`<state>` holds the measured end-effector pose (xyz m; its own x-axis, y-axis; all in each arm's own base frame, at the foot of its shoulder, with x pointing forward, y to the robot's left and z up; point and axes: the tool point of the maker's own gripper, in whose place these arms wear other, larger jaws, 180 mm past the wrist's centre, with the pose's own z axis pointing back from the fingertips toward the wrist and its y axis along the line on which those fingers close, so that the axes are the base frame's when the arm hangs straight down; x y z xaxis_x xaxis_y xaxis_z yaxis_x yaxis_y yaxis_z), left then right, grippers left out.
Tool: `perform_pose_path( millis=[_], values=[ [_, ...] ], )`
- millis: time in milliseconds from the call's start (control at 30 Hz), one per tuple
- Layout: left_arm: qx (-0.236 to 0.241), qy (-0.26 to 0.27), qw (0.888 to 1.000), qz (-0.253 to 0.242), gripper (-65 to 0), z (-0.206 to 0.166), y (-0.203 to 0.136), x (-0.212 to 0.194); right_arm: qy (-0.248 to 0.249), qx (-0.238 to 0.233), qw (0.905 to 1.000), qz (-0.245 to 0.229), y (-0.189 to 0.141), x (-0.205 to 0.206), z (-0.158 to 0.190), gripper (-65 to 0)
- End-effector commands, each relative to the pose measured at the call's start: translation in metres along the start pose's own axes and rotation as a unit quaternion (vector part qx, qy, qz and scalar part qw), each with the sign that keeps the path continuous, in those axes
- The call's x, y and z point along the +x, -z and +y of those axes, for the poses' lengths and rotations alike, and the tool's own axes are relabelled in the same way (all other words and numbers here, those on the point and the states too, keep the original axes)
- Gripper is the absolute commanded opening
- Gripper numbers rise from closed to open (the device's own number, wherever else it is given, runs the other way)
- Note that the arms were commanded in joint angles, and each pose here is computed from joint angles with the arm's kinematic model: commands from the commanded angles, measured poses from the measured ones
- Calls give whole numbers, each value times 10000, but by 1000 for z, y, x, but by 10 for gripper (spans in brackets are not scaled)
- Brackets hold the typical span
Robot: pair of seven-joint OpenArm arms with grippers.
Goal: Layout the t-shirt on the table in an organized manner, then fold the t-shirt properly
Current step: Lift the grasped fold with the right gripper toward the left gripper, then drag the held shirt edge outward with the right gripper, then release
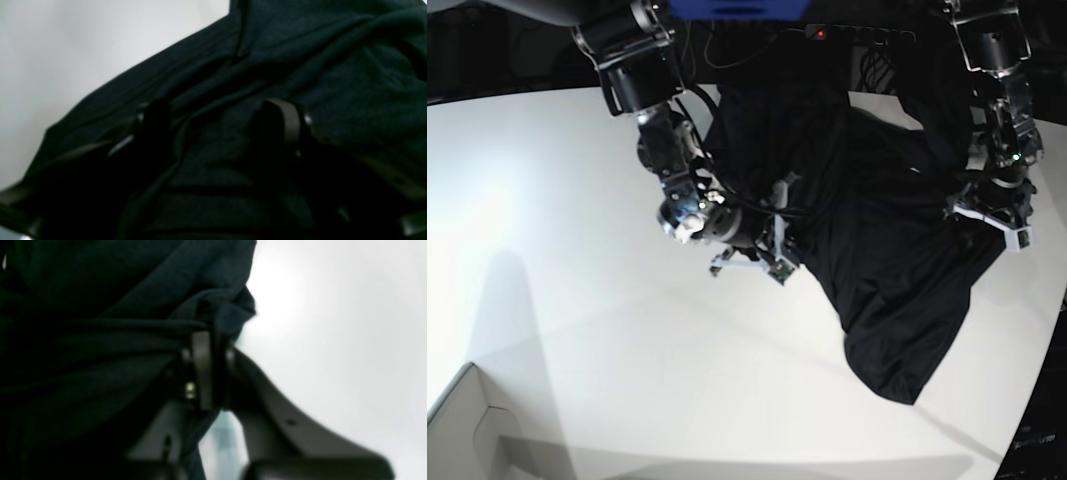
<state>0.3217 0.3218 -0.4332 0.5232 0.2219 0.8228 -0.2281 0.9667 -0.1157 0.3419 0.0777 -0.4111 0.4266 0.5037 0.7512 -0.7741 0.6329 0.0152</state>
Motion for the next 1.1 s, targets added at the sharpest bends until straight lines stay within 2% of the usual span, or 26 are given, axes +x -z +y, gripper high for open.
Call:
perform_pose_path(
  millis=[0, 167, 467, 600, 867, 1067],
  values=[
    [109, 43, 9981, 602, -234, 8, -5, -30, -79, -64, 9993, -371, -4, 28, -7, -650],
    [140, 53, 9976, 678, -233, 11, -9, -38, -310, -339, 9960, -768, -28, 53, -16, -650],
    [200, 104, 9961, 855, -233, 19, -18, -55, -766, -870, 9816, -1516, -76, 102, -33, -650],
    [243, 134, 9964, 799, -233, 25, -26, -65, -771, -1272, 9727, -1779, -99, 121, -61, -650],
    [280, 134, 9966, 766, -233, 30, -37, -79, -1097, -1690, 9597, -1958, -119, 159, -106, -650],
    [306, 148, 9952, 918, -233, 33, -46, -94, -955, -2011, 9522, -2094, -132, 190, -153, -650]
  ],
)
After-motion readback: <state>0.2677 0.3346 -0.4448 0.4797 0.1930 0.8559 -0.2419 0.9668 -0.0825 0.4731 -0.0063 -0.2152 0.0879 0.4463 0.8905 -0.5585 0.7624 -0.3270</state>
